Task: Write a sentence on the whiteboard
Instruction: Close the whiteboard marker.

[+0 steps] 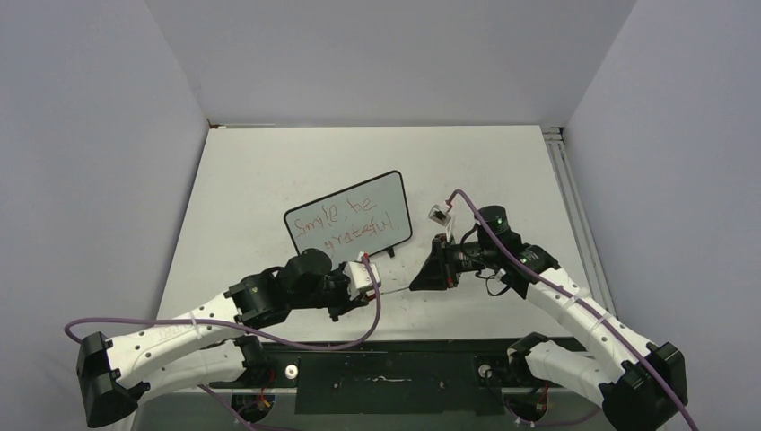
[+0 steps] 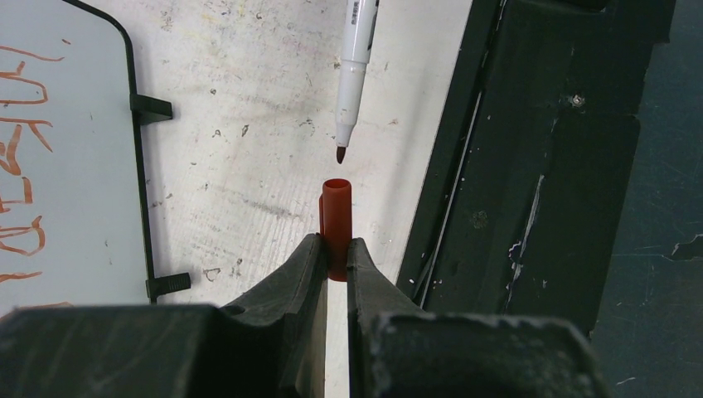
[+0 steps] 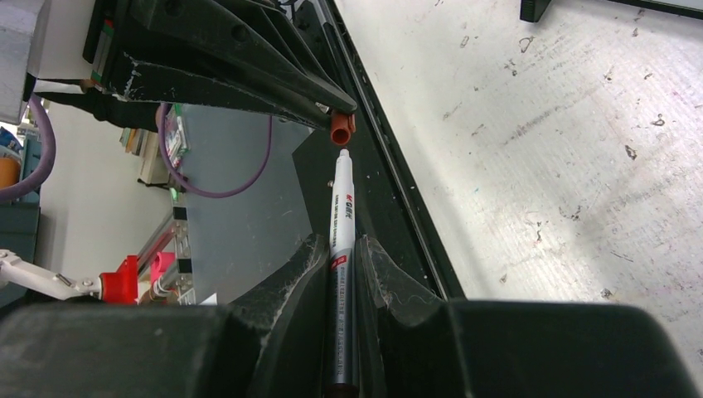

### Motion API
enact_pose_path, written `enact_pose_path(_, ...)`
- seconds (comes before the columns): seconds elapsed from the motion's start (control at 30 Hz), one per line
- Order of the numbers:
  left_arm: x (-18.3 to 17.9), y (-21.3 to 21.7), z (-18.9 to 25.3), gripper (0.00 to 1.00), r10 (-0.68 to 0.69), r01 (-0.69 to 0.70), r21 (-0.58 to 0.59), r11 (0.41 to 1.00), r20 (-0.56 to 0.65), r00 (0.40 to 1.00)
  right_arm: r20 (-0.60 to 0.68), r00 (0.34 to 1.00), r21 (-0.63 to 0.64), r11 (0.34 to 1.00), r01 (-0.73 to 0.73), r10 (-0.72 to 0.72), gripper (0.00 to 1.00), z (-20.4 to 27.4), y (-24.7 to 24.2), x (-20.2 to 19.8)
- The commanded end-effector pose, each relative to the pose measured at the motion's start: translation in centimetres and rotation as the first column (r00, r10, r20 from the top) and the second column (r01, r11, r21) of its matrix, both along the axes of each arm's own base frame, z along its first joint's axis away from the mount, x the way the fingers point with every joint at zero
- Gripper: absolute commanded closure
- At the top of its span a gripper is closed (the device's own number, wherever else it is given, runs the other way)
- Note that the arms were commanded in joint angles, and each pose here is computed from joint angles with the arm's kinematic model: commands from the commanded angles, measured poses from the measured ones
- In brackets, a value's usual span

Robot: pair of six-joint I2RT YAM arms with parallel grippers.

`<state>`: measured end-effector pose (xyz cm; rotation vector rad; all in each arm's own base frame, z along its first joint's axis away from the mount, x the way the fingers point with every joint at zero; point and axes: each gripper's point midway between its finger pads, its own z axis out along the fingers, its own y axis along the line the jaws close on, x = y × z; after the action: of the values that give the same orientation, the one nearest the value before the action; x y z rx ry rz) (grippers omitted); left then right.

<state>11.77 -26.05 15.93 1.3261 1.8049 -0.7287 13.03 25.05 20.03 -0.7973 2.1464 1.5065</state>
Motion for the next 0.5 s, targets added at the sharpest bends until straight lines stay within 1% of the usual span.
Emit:
enact_pose_path(0.0,-0.10,-0.92,0.91,1.00,-0.034,0.035,-0.043,0.998,0.027,0.999,0.074,0.997,0.046,0.998,-0.036,0.033,0.95,1.80,0.67,0.09)
enact_pose_path(0.47,-0.30,-0.99,0.98,1.00,-0.042,0.043,-0.045,0.998,0.027,0.999,0.077,0.996,0.048,0.997,-0.052,0.048,0.95,1.80,1.43,-0.18)
